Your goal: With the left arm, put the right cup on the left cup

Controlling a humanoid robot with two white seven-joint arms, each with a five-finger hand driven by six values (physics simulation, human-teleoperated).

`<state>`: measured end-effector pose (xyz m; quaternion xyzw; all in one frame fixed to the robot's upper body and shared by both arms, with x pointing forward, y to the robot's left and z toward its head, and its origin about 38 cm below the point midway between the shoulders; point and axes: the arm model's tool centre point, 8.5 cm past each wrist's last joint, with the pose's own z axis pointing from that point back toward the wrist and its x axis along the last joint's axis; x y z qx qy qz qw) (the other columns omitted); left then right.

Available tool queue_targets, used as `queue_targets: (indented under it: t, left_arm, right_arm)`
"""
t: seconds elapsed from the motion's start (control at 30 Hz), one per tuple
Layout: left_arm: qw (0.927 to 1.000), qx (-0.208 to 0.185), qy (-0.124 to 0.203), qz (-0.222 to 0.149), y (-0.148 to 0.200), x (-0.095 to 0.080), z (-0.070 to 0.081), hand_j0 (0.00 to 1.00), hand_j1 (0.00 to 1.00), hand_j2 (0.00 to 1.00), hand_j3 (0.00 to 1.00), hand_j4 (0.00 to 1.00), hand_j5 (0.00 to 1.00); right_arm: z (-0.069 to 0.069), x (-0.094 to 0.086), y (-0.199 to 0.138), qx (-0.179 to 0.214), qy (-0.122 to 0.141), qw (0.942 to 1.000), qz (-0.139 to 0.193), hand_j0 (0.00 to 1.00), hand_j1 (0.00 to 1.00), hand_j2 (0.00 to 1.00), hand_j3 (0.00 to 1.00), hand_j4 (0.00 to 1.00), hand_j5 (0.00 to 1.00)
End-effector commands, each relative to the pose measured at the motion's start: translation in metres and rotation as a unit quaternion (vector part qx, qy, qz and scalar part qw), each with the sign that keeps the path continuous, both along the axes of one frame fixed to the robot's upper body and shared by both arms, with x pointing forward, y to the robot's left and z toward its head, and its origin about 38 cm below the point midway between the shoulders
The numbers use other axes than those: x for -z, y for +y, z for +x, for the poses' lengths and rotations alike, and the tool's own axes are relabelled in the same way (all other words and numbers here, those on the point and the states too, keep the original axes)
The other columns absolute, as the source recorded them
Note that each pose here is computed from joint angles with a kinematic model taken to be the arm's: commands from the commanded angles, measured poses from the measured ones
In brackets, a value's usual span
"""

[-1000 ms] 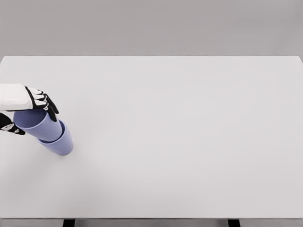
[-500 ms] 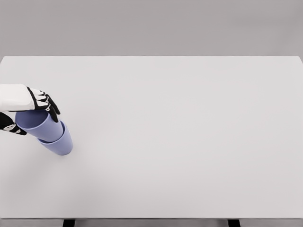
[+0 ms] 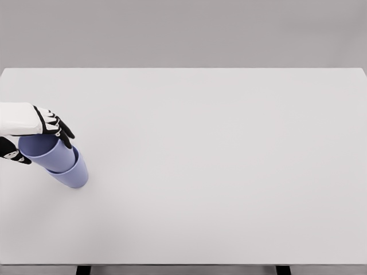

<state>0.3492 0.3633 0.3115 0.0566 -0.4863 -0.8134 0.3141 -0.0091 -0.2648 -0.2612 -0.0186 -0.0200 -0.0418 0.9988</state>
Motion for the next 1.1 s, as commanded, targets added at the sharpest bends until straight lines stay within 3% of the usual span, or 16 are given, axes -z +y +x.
queue_targets:
  t: [0.0, 0.73, 1.07]
  left_arm:
    - [1.0000, -0.002, 0.000, -0.002, 0.0003, -0.0009, 0.0002, 0.76, 0.76, 0.76, 0.76, 0.76, 0.76]
    - [1.0000, 0.002, 0.000, -0.004, -0.0025, 0.0001, 0.0009, 0.94, 0.94, 0.94, 0.94, 0.94, 0.94]
    - [1.0000, 0.002, -0.001, -0.001, -0.0023, 0.0001, 0.0005, 0.96, 0.96, 0.96, 0.96, 0.96, 0.96]
  right_arm:
    - [-0.0015, 0.0000, 0.0001, 0.000, 0.002, 1.0000, 0.000, 1.00, 1.00, 1.00, 1.00, 1.00, 1.00]
    - [-0.0010, 0.0000, 0.0000, 0.000, 0.001, 1.0000, 0.000, 1.00, 1.00, 1.00, 1.00, 1.00, 1.00]
    - [0.0000, 0.0000, 0.0001, 0.000, 0.000, 1.0000, 0.000, 1.00, 1.00, 1.00, 1.00, 1.00, 1.00]
